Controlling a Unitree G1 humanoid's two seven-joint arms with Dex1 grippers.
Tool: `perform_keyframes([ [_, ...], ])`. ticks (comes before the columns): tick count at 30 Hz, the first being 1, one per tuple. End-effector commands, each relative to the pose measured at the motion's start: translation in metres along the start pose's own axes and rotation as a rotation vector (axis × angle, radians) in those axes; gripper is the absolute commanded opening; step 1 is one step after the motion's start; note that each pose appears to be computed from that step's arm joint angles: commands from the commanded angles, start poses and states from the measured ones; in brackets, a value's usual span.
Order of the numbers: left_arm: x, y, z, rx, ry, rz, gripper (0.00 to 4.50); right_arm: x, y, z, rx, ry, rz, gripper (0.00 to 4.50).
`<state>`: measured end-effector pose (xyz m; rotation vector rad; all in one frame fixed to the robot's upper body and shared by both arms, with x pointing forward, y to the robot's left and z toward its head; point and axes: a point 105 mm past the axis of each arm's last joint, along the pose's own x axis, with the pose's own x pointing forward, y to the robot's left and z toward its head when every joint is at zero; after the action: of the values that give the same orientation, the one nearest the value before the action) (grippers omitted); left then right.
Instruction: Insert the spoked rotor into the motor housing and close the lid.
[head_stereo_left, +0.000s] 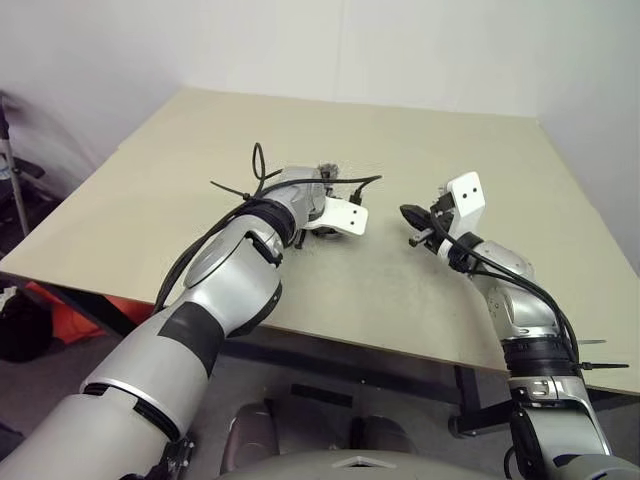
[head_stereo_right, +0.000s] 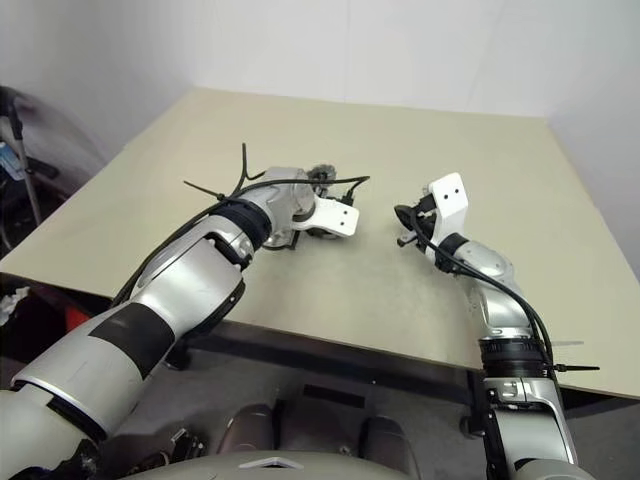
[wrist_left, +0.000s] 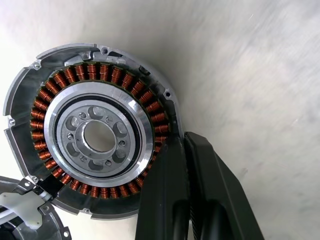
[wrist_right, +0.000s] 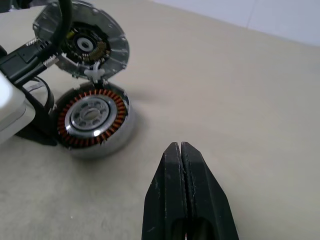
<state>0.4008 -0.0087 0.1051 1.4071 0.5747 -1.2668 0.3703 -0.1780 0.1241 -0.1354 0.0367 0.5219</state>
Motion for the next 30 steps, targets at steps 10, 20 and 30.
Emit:
perform_keyframes([
  [10,-0.018,-0.007,0.068,0.102,-0.246,-0.137,0.1,0.002,-0.006,0.02,-0.034,-0.066,-0.015,0.0],
  [20,-0.017,-0.013,0.057,0.141,-0.218,-0.183,0.1,0.002,-0.008,0.021,-0.04,-0.07,-0.017,0.0],
  [30,-0.021,-0.011,0.058,0.091,-0.261,-0.182,1.56,0.006,-0.006,0.021,-0.039,-0.072,-0.005,0.0],
])
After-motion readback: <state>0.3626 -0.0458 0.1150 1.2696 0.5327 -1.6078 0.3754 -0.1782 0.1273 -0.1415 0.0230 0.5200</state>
